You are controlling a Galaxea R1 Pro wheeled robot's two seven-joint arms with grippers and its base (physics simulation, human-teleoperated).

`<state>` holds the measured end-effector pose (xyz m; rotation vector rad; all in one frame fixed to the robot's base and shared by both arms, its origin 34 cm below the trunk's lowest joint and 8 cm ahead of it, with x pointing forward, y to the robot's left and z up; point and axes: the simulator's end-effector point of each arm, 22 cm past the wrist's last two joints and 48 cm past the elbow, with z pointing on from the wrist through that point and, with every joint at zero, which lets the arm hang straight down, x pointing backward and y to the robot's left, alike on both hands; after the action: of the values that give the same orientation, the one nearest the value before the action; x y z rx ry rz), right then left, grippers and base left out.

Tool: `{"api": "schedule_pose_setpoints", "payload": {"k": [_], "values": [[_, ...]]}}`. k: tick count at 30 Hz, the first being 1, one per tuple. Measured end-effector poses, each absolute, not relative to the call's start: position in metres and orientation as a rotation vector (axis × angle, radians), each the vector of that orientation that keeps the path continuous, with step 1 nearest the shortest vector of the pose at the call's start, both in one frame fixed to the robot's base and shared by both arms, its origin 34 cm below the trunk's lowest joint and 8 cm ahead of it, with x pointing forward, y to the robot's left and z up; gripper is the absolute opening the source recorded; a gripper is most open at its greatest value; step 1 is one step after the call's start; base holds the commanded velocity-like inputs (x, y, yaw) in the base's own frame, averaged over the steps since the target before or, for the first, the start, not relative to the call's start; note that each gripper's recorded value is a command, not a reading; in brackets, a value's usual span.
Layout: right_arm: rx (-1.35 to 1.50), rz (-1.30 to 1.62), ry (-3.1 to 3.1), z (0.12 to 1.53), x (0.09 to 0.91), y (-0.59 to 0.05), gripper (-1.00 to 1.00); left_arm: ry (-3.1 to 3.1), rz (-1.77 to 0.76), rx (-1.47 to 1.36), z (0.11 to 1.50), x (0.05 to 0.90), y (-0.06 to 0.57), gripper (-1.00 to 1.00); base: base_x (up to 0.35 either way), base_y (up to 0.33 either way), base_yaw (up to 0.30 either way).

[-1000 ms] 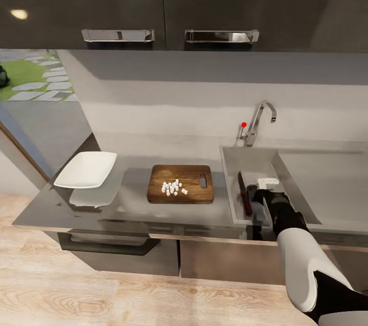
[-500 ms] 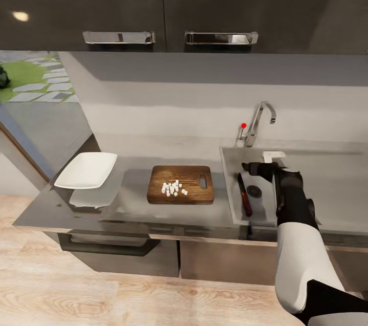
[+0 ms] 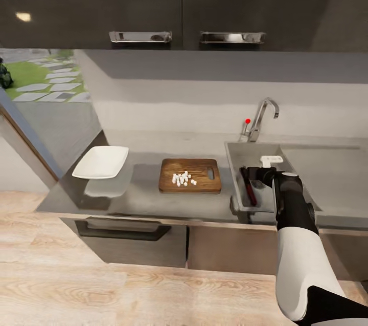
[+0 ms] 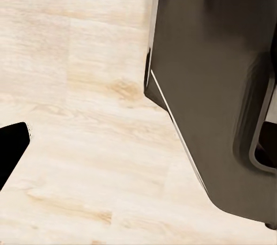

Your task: In the kitchen, take the Vidalia onion out of the sink, dice it on the chopping board with the paring knife, put the diced onion into the bowl on the countertop, then place both the paring knife and the chopping board into the sink.

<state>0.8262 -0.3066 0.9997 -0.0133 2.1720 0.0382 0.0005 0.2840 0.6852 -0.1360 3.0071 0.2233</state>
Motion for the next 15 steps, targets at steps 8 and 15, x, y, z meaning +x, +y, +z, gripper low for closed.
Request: {"api": "schedule_pose_setpoints", "payload": {"k": [8, 15], "values": [[-0.016, 0.041, 2.176, 0.9973, 0.8249, -0.3054, 1.00, 3.006, 0.223, -0.136, 0.6853, 0.0003, 0.2841, 1.00, 0.038, 0.295, 0.000], [-0.015, 0.039, 2.176, 0.9964, 0.8251, -0.3055, 1.00, 3.008, 0.224, -0.135, 0.6853, -0.0005, 0.2842, 1.00, 0.025, 0.084, 0.000]]}}
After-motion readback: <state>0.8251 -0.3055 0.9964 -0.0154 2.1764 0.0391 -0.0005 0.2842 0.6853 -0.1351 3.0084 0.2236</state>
